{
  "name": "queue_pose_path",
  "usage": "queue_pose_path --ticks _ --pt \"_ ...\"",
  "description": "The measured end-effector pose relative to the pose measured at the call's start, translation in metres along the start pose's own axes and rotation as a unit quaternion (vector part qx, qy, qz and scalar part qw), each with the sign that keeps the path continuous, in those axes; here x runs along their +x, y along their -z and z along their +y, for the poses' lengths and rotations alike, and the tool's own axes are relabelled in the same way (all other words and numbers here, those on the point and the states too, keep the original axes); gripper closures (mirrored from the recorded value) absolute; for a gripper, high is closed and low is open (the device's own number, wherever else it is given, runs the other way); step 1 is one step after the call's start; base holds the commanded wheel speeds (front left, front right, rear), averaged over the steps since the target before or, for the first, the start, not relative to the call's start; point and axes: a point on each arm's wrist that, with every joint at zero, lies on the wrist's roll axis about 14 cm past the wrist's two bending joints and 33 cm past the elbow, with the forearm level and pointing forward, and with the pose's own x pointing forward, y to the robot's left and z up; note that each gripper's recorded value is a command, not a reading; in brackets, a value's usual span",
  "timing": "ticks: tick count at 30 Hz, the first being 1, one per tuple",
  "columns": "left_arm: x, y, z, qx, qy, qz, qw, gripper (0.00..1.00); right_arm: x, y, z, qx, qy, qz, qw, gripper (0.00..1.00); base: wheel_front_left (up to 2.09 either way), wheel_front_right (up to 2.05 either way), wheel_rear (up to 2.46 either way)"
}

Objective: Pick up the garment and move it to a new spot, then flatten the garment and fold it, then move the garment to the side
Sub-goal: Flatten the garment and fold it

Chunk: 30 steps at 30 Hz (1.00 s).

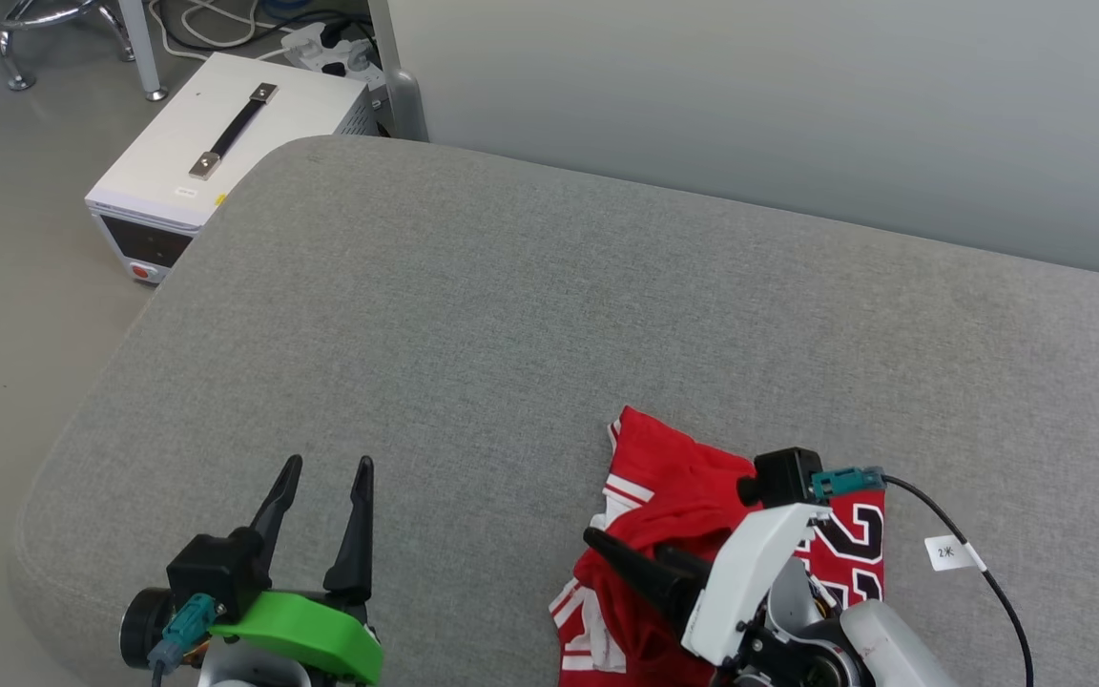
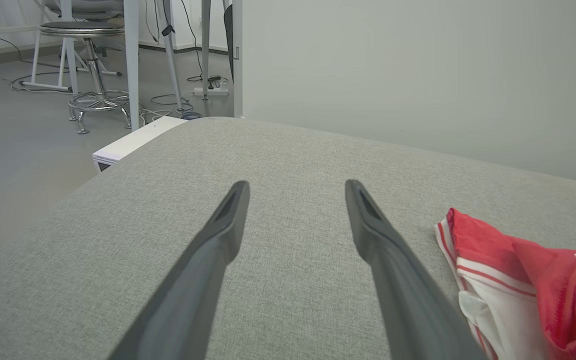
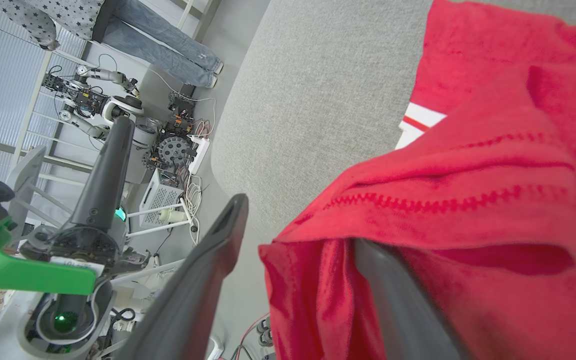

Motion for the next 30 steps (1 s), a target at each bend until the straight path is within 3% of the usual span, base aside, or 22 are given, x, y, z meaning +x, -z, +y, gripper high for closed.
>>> queue_pose_path --ticks 6,9,12,14,18,24,30 --pt "0.001 -0.003 -0.004 -0.002 0.008 -0.005 1.000 0.00 -0.003 -0.020 0.008 -0.022 -0.005 -0.030 0.999 0.00 0.00 0.00 0.00" --pt "0.003 -0.004 -0.009 -0.003 0.015 -0.008 1.000 0.00 -0.006 -0.034 0.005 -0.102 0.022 -0.038 0.994 0.00 0.00 0.00 0.00" --pt "0.006 -0.005 -0.013 -0.004 0.023 -0.011 1.000 0.00 -0.013 -0.041 -0.003 -0.192 0.058 -0.018 0.980 0.00 0.00 0.00 0.00" --pt "0.008 -0.007 -0.019 -0.005 0.032 -0.014 0.999 0.00 -0.025 -0.033 -0.020 -0.264 0.103 0.036 0.958 0.00 0.00 0.00 0.00" --pt "0.010 -0.007 -0.024 -0.006 0.041 -0.015 0.999 0.00 -0.035 -0.044 -0.020 -0.324 0.123 0.035 0.937 0.00 0.00 0.00 0.00" --pt "0.013 -0.008 -0.032 -0.007 0.053 -0.017 0.998 0.00 -0.060 -0.090 -0.020 -0.387 0.155 -0.046 0.908 0.00 0.00 0.00 0.00" --pt "0.017 -0.013 -0.044 -0.010 0.073 -0.026 0.997 0.00 -0.111 -0.148 -0.028 -0.452 0.208 -0.159 0.853 0.00 0.00 0.00 0.00"
